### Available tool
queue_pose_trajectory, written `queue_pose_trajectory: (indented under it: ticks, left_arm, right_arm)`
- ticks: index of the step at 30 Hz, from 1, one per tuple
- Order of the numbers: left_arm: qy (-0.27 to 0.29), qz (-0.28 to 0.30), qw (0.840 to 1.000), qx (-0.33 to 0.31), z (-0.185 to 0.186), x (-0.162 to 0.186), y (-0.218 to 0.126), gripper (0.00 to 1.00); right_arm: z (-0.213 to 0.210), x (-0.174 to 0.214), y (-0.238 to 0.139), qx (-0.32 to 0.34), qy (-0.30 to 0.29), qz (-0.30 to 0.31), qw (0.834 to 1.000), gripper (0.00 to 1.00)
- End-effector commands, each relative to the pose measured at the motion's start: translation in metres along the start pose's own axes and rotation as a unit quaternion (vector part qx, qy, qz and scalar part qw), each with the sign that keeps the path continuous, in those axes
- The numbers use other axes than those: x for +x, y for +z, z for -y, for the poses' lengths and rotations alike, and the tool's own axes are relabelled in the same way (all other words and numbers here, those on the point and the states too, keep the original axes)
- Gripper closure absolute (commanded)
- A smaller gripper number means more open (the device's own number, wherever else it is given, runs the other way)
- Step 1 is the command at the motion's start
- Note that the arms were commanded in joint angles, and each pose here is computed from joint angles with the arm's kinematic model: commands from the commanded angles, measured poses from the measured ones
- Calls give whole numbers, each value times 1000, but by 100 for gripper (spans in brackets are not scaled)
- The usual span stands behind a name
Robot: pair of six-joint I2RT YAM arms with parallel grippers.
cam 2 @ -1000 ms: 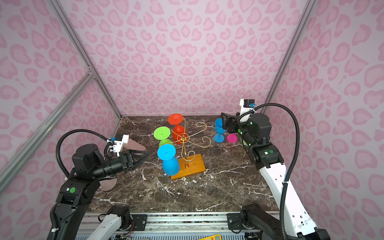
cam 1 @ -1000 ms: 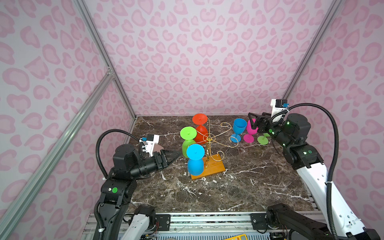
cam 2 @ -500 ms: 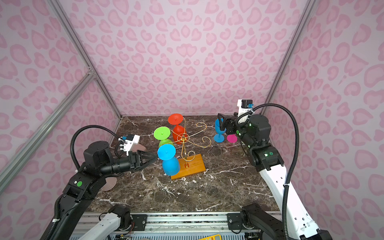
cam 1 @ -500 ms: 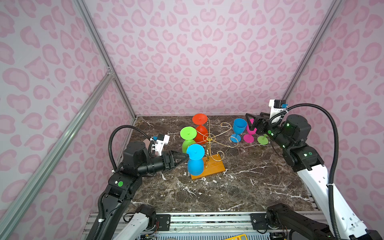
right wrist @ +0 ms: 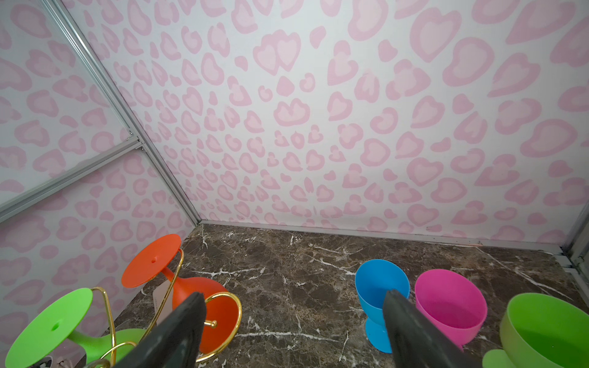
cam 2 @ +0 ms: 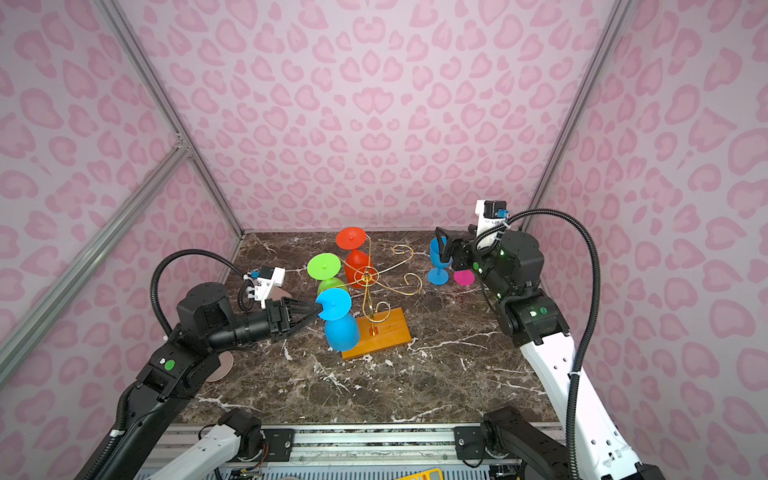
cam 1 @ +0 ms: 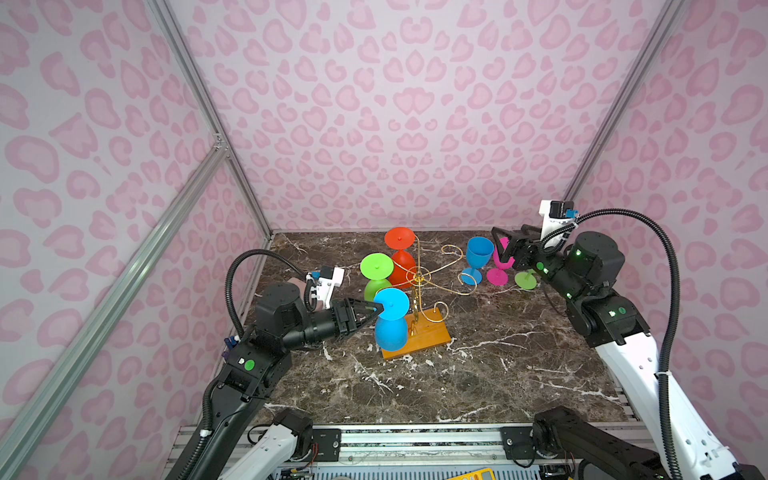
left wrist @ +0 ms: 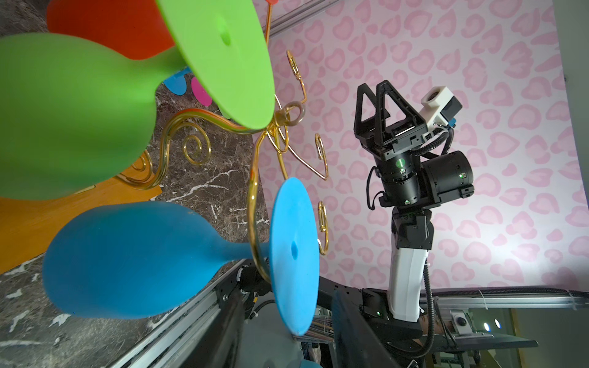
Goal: Take the wine glass off the wine glass rack
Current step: 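Move the left gripper to the cyan glass stem on the rack, then close the left gripper on the cyan glass stem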
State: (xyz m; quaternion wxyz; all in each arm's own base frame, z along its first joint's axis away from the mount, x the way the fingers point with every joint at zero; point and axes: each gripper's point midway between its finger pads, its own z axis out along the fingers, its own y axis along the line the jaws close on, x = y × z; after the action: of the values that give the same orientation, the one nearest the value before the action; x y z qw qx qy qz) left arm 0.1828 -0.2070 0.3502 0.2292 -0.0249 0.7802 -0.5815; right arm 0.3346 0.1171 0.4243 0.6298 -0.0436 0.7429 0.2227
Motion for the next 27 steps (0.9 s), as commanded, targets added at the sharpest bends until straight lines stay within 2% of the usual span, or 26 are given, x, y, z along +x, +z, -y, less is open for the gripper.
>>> queue_pose_trajectory:
  ticks: [1, 12, 13, 27]
  left_arm:
    - [10, 19, 1000, 13, 8, -9, 1, 55]
    - [8, 15, 1000, 14, 8, -10, 8, 63]
    - [9, 16, 1000, 14, 9, -10, 7, 67]
    - [3, 18, 1000, 20, 10, -10, 9, 83]
  right_arm:
    - [-1, -3, 0, -4, -3, 10, 1000, 12]
    - [-1, -3, 0, -3, -3, 11, 1000, 11]
    - [-1, -3, 0, -4, -3, 11, 1000, 11]
    - [-1, 0, 3, -5, 0, 8, 1000, 11]
